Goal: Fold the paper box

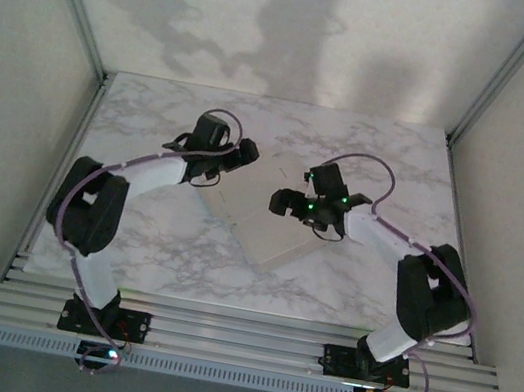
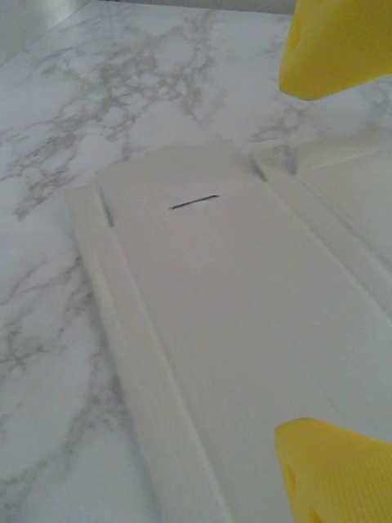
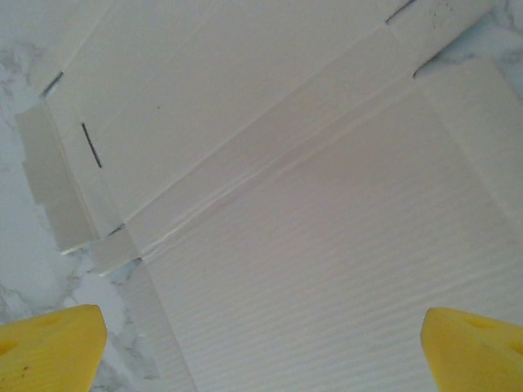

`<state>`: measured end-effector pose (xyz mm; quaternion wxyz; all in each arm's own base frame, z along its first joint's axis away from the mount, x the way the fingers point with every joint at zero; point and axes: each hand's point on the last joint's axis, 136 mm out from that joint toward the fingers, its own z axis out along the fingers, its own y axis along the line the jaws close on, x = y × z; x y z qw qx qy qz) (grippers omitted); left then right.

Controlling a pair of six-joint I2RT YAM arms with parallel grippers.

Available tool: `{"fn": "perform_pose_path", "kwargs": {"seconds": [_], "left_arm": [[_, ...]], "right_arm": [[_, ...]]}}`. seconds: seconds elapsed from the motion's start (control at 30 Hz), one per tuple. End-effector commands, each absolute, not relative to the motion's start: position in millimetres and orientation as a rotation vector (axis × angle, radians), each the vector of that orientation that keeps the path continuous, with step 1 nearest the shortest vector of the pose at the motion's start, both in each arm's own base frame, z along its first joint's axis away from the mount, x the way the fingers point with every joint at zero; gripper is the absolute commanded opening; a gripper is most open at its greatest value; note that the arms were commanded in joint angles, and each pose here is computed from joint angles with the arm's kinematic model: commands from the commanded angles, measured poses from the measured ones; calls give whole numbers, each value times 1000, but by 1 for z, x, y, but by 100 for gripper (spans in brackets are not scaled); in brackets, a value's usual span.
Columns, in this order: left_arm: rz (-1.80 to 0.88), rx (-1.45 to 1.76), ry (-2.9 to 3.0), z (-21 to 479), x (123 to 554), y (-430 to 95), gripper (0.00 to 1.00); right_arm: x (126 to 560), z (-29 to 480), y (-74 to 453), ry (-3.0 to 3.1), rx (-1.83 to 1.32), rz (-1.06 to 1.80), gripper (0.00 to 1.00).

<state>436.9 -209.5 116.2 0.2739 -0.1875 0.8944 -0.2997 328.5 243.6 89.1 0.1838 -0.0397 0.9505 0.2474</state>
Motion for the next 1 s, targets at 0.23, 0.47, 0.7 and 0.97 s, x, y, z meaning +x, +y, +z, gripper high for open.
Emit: {"fn": "perform_pose_path", "kwargs": {"seconds": [0.23, 0.47, 0.7, 0.97], "left_arm": [[-871, -562, 2616, 64, 364, -234, 100], [-772, -514, 2715, 36, 366, -237, 100], [-720, -491, 2728, 26, 380, -236, 100], [-764, -473, 2648, 31, 424, -245, 99]], "right_arm": [[327, 59, 238, 2819, -265, 646, 99], [311, 36, 221, 2867, -177, 580, 99], [281, 21, 209, 2900, -27, 621, 99], [241, 25, 235, 2894, 121, 732, 99]]}}
